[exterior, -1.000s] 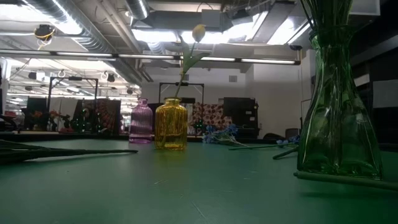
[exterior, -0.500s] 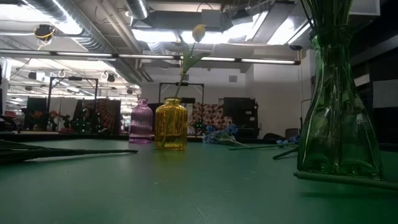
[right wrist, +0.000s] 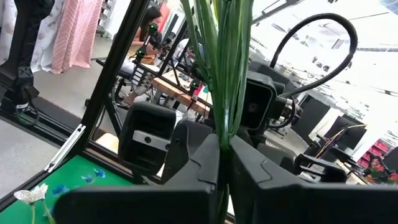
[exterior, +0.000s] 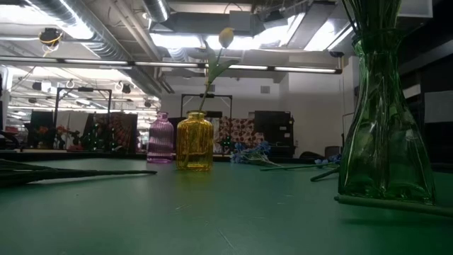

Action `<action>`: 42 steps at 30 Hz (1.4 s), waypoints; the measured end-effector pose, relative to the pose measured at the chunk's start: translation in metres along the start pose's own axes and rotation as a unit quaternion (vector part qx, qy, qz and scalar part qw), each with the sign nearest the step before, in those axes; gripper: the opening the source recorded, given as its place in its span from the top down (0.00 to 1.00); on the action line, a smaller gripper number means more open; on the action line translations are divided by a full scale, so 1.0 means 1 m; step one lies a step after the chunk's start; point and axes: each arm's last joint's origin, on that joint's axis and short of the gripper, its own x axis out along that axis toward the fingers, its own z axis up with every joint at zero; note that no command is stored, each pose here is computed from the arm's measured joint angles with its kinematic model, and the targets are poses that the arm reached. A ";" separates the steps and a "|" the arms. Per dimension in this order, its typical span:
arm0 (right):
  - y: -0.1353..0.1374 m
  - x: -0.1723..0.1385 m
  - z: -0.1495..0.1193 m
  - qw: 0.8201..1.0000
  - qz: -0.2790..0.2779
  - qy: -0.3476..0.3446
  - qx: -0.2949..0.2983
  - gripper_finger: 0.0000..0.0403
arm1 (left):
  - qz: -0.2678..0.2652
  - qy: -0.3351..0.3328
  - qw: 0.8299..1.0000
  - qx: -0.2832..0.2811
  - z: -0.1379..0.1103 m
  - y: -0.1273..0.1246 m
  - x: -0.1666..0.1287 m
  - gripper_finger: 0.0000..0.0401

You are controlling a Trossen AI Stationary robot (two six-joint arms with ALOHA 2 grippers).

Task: Sort flowers into vase by color
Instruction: Put the white flowers into the green vase

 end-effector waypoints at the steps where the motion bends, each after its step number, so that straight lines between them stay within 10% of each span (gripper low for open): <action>1: 0.000 0.000 0.000 1.000 0.000 0.000 0.000 0.95 | 0.001 -0.004 1.000 0.000 0.000 0.000 0.001 0.73; 9: -0.001 0.002 -0.002 1.000 -0.002 0.006 0.001 0.95 | 0.000 0.004 1.000 0.002 -0.005 -0.001 0.004 0.97; 29: -0.029 -0.068 0.013 0.999 0.021 0.044 0.002 0.63 | 0.168 0.048 0.980 0.092 0.026 -0.035 -0.015 0.98; 42: 0.055 -0.111 0.039 0.962 0.270 0.017 -0.027 0.62 | 0.171 0.114 0.976 0.076 0.061 -0.119 -0.063 0.98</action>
